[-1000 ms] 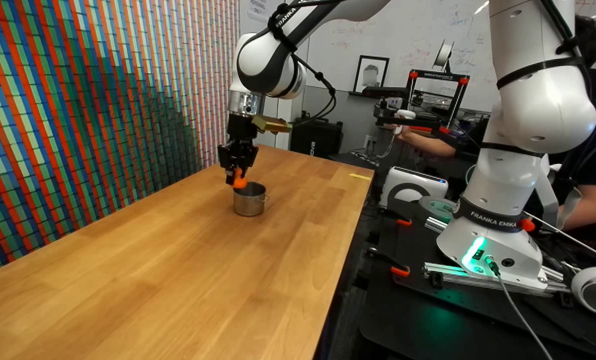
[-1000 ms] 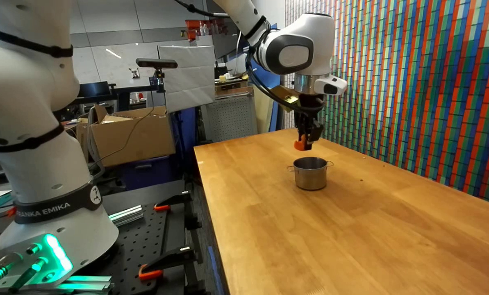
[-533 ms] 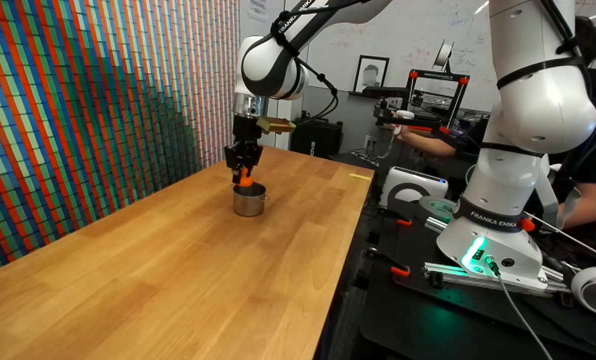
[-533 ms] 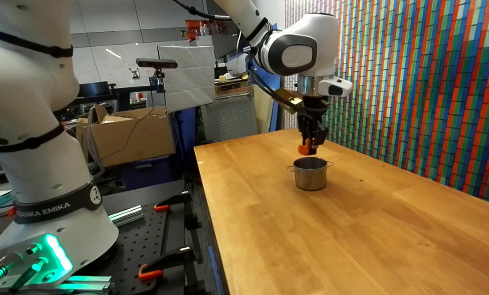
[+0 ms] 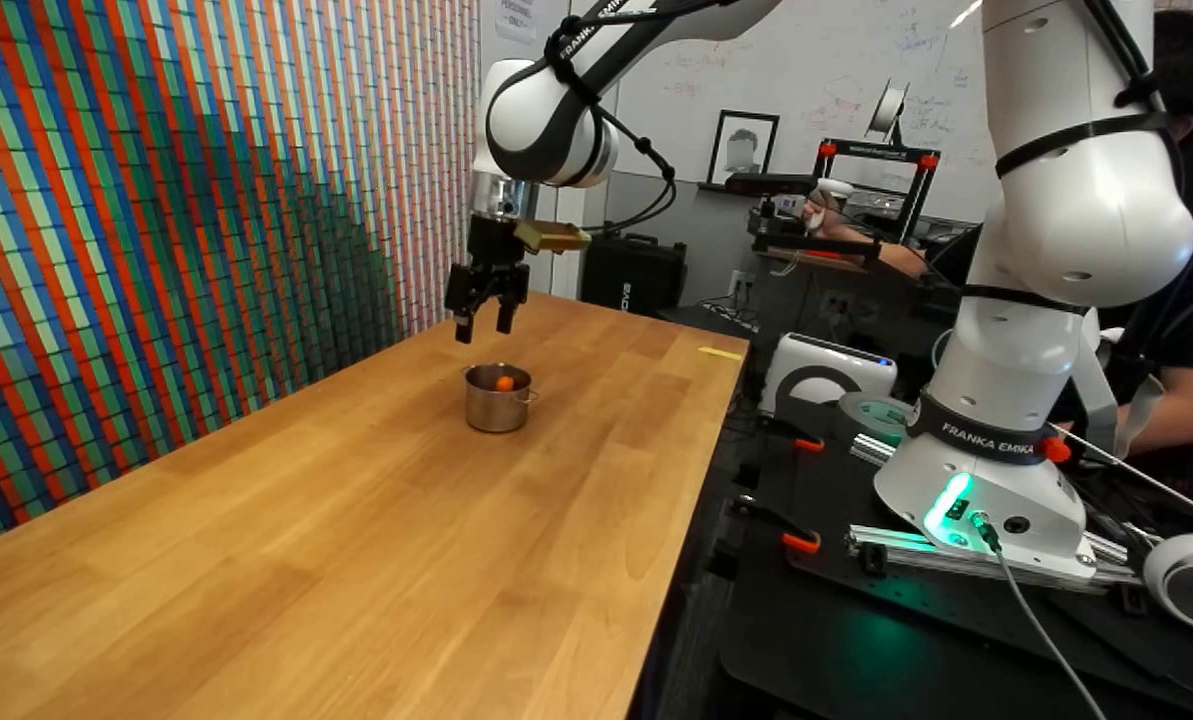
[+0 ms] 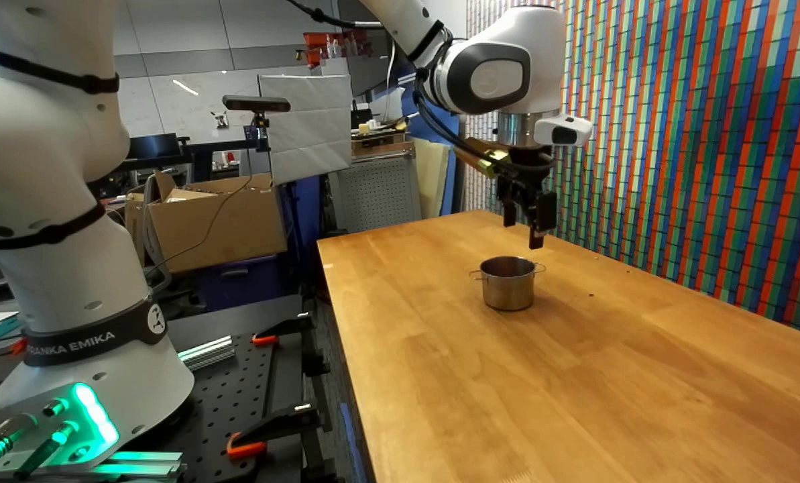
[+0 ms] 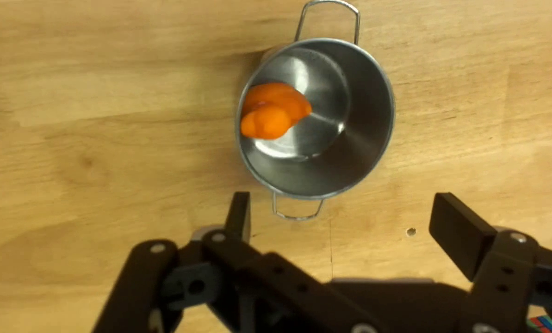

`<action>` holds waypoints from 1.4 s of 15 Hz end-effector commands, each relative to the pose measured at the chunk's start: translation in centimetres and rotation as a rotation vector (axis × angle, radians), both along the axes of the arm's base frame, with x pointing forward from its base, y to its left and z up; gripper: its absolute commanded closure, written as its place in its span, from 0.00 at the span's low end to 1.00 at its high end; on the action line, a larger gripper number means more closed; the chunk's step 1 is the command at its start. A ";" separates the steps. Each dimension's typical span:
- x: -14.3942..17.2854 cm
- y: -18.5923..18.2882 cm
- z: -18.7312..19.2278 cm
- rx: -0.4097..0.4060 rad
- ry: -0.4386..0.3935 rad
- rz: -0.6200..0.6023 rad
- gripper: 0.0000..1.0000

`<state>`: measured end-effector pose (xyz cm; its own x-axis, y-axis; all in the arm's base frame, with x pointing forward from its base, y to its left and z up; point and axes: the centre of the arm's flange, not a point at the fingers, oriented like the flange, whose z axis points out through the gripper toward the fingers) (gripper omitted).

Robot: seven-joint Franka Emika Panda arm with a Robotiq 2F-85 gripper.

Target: Place the orange rubber duck in the pot

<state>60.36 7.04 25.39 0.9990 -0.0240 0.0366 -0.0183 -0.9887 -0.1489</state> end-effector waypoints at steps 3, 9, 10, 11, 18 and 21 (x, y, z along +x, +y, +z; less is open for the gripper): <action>1.1 -1.7 7.9 -0.087 -0.032 0.041 0.00; -1.7 -3.9 13.8 -0.145 0.013 0.092 0.00; -2.2 -4.2 14.3 -0.144 0.028 0.098 0.00; -2.8 -4.5 14.6 -0.144 0.042 0.101 0.00; -3.2 -4.8 14.9 -0.131 0.093 0.085 0.00; -3.5 -4.8 14.9 -0.131 0.098 0.086 0.00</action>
